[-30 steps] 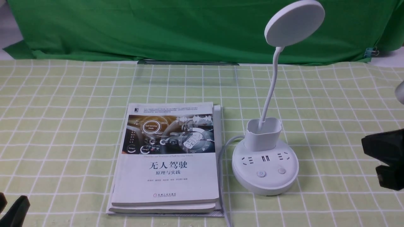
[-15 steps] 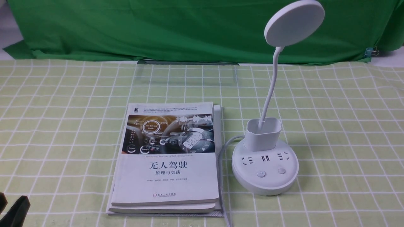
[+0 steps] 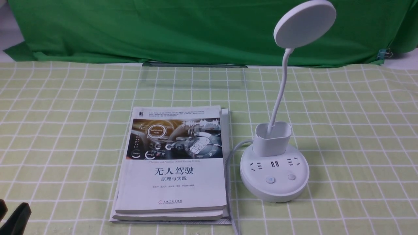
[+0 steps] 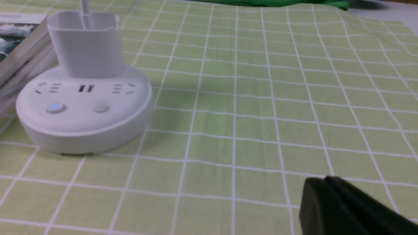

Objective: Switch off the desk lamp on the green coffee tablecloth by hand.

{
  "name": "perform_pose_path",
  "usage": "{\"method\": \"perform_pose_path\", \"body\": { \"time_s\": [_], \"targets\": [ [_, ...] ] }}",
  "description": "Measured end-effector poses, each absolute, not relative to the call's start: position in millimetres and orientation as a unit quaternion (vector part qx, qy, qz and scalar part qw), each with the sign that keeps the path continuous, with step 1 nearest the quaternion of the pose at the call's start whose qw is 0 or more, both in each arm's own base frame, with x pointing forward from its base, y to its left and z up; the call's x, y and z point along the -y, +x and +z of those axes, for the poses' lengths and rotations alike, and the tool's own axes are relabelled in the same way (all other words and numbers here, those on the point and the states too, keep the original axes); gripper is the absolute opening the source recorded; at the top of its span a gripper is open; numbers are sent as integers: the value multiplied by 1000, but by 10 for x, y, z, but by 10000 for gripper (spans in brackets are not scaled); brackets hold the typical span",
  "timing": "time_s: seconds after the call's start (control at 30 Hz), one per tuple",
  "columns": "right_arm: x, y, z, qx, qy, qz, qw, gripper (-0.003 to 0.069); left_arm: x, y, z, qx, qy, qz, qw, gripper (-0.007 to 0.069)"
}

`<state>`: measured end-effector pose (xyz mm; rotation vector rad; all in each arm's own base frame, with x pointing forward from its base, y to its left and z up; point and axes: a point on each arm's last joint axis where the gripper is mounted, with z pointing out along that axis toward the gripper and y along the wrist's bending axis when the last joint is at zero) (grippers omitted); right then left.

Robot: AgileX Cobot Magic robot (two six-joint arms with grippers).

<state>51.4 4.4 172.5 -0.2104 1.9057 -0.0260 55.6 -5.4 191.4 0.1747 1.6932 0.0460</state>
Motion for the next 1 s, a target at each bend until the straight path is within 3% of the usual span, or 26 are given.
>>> {"method": "perform_pose_path", "body": {
  "time_s": [1.0],
  "targets": [
    [-45,514,1723,-814,-89,-10,574,100,54,556,1914,-748,77,20,659,242]
  ]
}}
